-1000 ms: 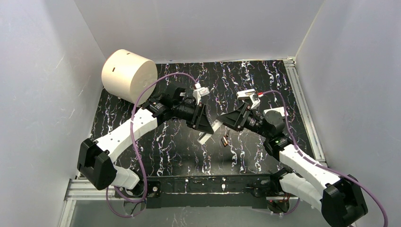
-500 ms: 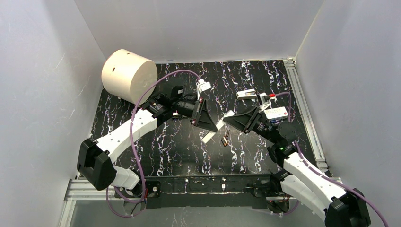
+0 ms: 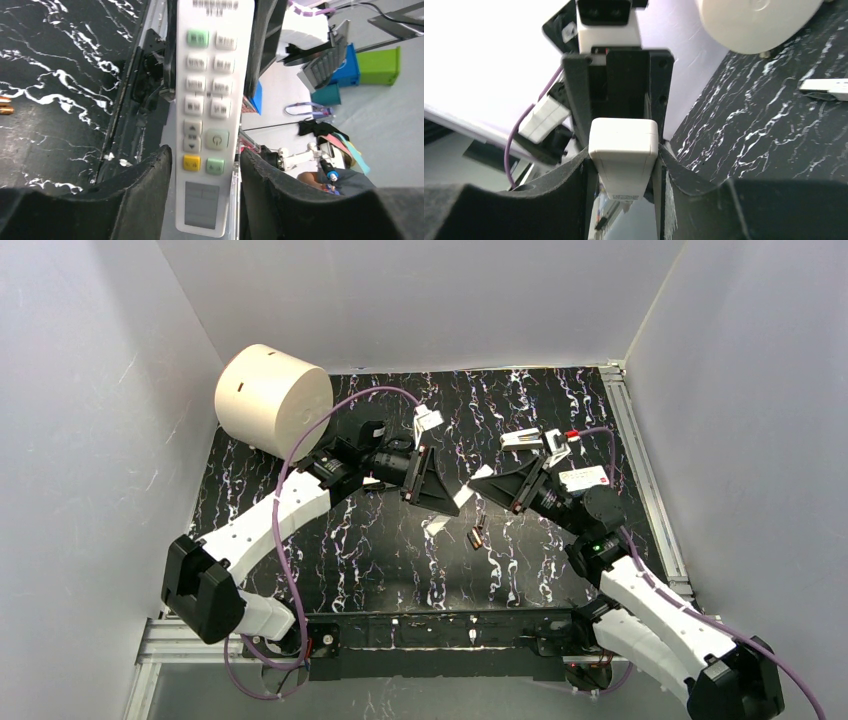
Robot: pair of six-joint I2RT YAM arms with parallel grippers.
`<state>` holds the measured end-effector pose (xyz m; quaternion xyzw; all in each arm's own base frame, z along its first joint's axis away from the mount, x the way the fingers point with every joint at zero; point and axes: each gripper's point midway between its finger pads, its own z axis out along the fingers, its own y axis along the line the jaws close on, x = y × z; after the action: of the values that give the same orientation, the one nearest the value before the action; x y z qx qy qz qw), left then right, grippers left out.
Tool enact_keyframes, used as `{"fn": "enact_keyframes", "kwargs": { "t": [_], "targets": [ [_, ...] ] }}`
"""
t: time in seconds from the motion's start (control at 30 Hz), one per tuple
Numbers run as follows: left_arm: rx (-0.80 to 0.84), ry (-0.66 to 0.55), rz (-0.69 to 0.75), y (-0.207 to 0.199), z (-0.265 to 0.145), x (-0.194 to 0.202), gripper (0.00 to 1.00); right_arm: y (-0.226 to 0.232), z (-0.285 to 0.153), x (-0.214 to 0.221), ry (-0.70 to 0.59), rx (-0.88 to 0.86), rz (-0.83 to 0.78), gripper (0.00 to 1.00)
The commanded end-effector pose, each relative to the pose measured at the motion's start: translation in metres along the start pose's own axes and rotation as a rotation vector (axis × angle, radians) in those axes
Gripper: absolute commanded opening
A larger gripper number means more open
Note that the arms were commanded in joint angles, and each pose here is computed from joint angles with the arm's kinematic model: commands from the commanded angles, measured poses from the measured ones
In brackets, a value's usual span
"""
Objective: Load the batteries into the remote control
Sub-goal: Turn over the remote control.
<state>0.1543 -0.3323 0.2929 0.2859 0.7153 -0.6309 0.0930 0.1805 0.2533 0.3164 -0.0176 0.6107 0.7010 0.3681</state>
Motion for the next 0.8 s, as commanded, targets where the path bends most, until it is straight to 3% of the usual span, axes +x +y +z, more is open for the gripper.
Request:
{"fn": "enact_keyframes", "kwargs": {
  "t": [0.0, 0.17, 0.33, 0.63, 0.77],
  "targets": [
    [-0.067, -0.032, 0.045, -0.005, -0.007, 0.001, 0.57, -0.002, 0.007, -0.036, -0.146, 0.125, 0.018, 0.29],
    [-0.282, -0.163, 0.111, 0.026, -0.020, -0.006, 0.63, -0.043, -0.001, -0.042, -0.225, 0.349, 0.170, 0.32],
    [-0.360, -0.320, 0.246, 0.038, -0.034, -0.013, 0.64, -0.092, -0.016, -0.024, -0.244, 0.581, 0.417, 0.31],
    [-0.472, -0.346, 0.331, 0.076, -0.032, -0.004, 0.62, -0.103, -0.009, -0.013, -0.262, 0.580, 0.644, 0.31],
    [-0.436, -0.383, 0.344, 0.071, -0.025, -0.012, 0.55, -0.099, 0.001, -0.015, -0.245, 0.557, 0.679, 0.33]
  ]
}}
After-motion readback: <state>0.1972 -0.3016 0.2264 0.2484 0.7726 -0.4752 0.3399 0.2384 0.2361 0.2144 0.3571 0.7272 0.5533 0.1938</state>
